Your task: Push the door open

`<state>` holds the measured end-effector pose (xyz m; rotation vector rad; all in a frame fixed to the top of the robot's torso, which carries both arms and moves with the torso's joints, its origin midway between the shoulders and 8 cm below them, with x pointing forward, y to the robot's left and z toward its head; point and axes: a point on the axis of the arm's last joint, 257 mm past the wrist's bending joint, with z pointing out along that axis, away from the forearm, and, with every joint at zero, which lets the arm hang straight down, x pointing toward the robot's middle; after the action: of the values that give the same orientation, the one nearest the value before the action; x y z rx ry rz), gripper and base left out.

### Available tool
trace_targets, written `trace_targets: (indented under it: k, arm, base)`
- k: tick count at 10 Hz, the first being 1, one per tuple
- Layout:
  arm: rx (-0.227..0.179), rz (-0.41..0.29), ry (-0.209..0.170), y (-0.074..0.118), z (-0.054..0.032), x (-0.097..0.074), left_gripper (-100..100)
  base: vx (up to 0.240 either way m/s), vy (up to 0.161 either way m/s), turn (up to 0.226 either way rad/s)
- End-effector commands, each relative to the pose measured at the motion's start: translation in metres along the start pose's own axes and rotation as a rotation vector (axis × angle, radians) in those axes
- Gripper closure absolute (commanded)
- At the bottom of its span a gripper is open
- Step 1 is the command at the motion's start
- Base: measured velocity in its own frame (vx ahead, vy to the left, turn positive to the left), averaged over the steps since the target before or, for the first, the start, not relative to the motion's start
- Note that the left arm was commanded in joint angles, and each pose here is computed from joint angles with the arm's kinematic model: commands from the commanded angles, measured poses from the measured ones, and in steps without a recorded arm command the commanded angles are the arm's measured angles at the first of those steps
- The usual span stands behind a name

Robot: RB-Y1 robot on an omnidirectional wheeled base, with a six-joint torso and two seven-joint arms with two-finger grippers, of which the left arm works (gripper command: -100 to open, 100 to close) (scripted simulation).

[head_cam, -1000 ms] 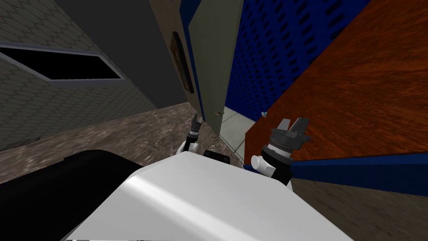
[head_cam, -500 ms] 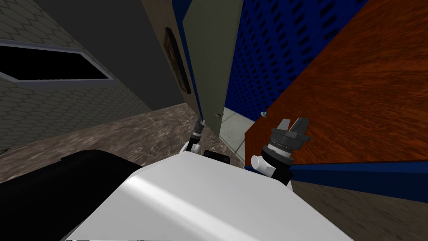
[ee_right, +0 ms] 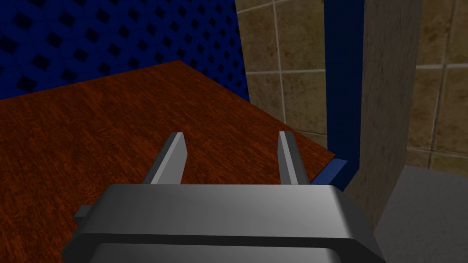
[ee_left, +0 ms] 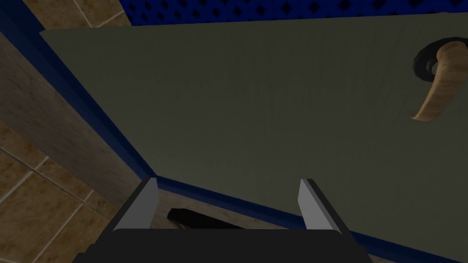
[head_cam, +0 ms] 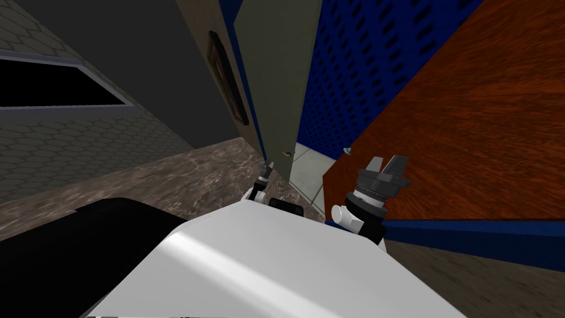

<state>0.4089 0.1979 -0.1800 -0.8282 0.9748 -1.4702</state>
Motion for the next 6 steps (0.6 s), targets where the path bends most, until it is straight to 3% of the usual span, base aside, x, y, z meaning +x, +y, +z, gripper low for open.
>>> trace_targets:
  k: [1,6]
  arm:
    - [-0.03,-0.009,0.014,0.015,-0.0049,0.008,-100]
    - [-0.118,-0.03,0.057,0.059,-0.0188,0.028,-100]
  base:
    - [0.086,0.082,-0.094]
    - [0.081,0.09,-0.098]
